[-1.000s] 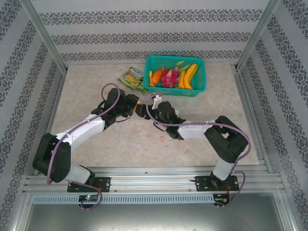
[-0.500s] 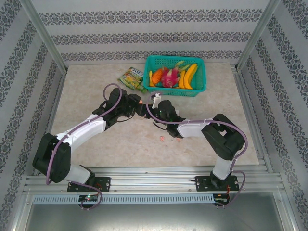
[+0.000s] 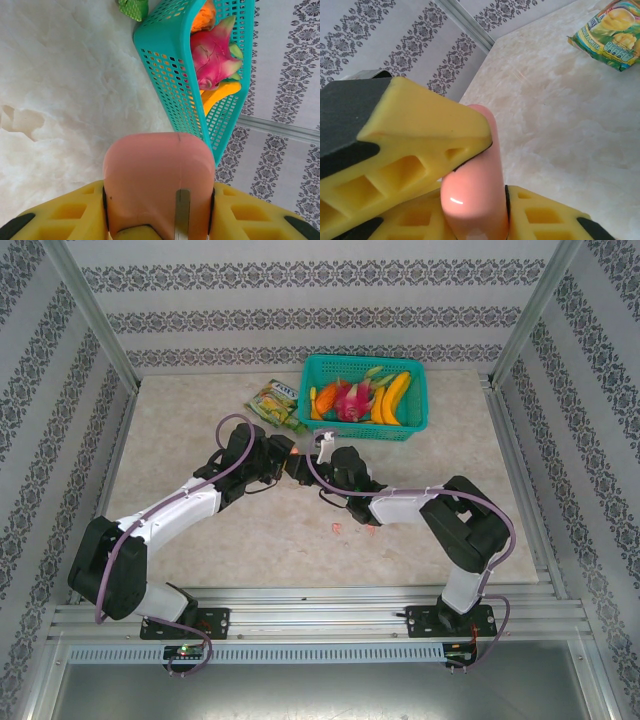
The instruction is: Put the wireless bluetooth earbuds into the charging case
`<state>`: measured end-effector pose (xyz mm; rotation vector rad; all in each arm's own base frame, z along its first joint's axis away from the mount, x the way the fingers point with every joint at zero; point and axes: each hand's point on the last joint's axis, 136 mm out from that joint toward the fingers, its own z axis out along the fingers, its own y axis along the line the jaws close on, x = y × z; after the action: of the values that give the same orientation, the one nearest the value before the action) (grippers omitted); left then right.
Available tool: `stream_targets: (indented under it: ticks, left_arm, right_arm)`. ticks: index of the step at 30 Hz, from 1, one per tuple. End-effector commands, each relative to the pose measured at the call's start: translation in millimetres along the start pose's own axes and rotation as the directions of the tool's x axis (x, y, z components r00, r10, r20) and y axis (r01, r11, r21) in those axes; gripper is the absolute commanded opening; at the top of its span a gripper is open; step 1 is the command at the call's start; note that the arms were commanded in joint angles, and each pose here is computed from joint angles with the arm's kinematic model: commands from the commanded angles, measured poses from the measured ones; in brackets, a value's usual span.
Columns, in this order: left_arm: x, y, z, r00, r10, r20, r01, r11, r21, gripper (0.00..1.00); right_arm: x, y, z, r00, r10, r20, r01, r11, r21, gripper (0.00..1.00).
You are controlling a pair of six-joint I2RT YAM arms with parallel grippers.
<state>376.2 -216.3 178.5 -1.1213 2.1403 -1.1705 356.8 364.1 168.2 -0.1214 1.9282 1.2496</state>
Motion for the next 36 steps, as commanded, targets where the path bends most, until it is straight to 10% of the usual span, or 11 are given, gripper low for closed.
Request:
stream_targets:
  ticks: [1,11,22,36]
  left_arm:
    - [15,-6,0,0.999,-0.015,-0.043,0.015,1.000,0.009,0.47]
    - [2,0,-10,1.000,-0.020,0.024,0.020,1.000,-0.003,0.98]
    - [-83,18,-101,0.939,0.186,0.288,-0.151,0.979,-0.139,1.00]
    - [-135,31,-144,0.859,0.376,0.346,-0.274,0.910,-0.311,1.00]
  right_arm:
    - [-30,19,-4,0.997,-0.009,0.072,0.012,0.999,-0.042,0.24]
    - [-24,5,-10,0.999,-0.005,0.038,0.004,0.999,0.033,0.18]
    - [12,-39,-43,0.969,-0.110,-0.222,0.181,0.925,0.334,0.18]
    - [57,-74,-86,0.686,-0.231,-0.690,0.713,0.405,0.572,0.17]
